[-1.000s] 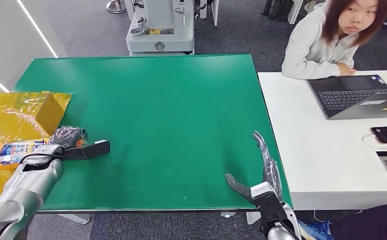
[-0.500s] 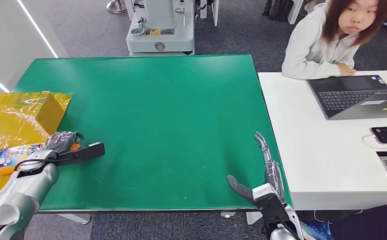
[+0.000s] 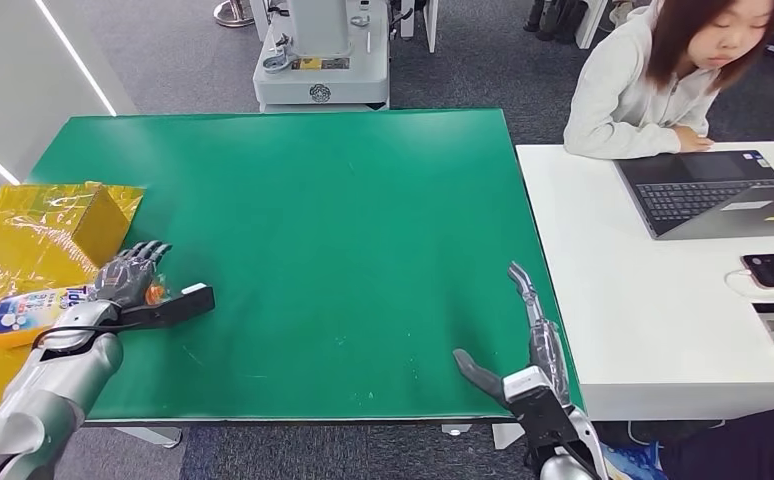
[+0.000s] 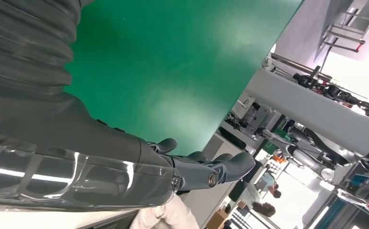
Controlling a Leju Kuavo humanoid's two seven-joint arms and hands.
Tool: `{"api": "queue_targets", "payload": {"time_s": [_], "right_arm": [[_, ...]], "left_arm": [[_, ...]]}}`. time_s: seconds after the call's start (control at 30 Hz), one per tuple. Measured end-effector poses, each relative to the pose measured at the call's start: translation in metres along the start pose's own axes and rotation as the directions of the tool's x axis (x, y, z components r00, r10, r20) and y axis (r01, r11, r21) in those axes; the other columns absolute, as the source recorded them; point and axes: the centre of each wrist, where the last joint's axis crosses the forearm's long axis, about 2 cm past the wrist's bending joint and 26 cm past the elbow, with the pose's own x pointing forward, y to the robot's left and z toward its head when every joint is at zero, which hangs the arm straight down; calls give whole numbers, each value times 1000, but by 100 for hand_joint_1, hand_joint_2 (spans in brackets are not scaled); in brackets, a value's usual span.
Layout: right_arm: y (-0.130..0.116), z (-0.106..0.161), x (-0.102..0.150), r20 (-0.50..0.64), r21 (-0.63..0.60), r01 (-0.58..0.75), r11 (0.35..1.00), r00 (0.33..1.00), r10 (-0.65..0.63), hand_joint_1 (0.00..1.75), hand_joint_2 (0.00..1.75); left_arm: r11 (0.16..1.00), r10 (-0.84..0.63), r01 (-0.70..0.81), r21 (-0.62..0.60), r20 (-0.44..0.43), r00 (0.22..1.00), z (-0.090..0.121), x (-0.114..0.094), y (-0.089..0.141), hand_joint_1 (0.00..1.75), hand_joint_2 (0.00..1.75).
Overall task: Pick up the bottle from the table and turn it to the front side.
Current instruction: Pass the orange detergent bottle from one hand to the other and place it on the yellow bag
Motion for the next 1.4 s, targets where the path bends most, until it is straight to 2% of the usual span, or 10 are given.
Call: {"api": "queue_targets", "payload": {"time_s": [0.2, 0.3, 0.37, 0.6, 0.7, 0.83, 1.0, 1.1, 1.23, 1.4], "right_arm": [[0, -3, 0, -8, -3, -4, 1000, 1000, 4, 0, 175], [1, -3, 1, -19, 1, -14, 1000, 1000, 14, 0, 175], [1, -3, 2, -21, 6, -22, 1000, 1000, 22, 0, 175], [8, 2, 5, -26, 14, -23, 1000, 999, 24, 0, 175], [10, 3, 5, -26, 7, -20, 1000, 999, 20, 0, 175], [11, 4, 5, -27, -19, -16, 1000, 1000, 15, 0, 175], [12, 10, 8, -35, -72, 8, 997, 999, -10, 0, 175], [12, 15, 13, -34, -114, 27, 993, 999, -31, 0, 175], [12, 19, 21, -28, -149, 51, 988, 998, -56, 0, 175], [13, 29, 30, -27, -185, 68, 980, 997, -74, 0, 175]], "left_arm": [[983, 113, -123, 139, 76, 991, -2, 31, -4, 0, 175], [930, 273, -298, 217, 139, 952, -8, 60, 1, 0, 175], [873, 395, -432, 226, 192, 898, -11, 83, 7, 0, 175], [662, 652, -727, 182, 338, 678, -6, 142, 23, 0, 175], [541, 728, -828, 148, 411, 549, 0, 158, 30, 0, 175], [358, 784, -932, 55, 525, 332, 11, 176, 41, 0, 175], [208, 779, -975, -81, 616, 115, 28, 195, 47, 0, 175], [133, 767, -974, -185, 641, -17, 43, 213, 44, 0, 175], [83, 749, -962, -260, 653, -112, 60, 233, 39, 0, 175], [14, 725, -934, -356, 647, -235, 92, 261, 27, 0, 175]]}}
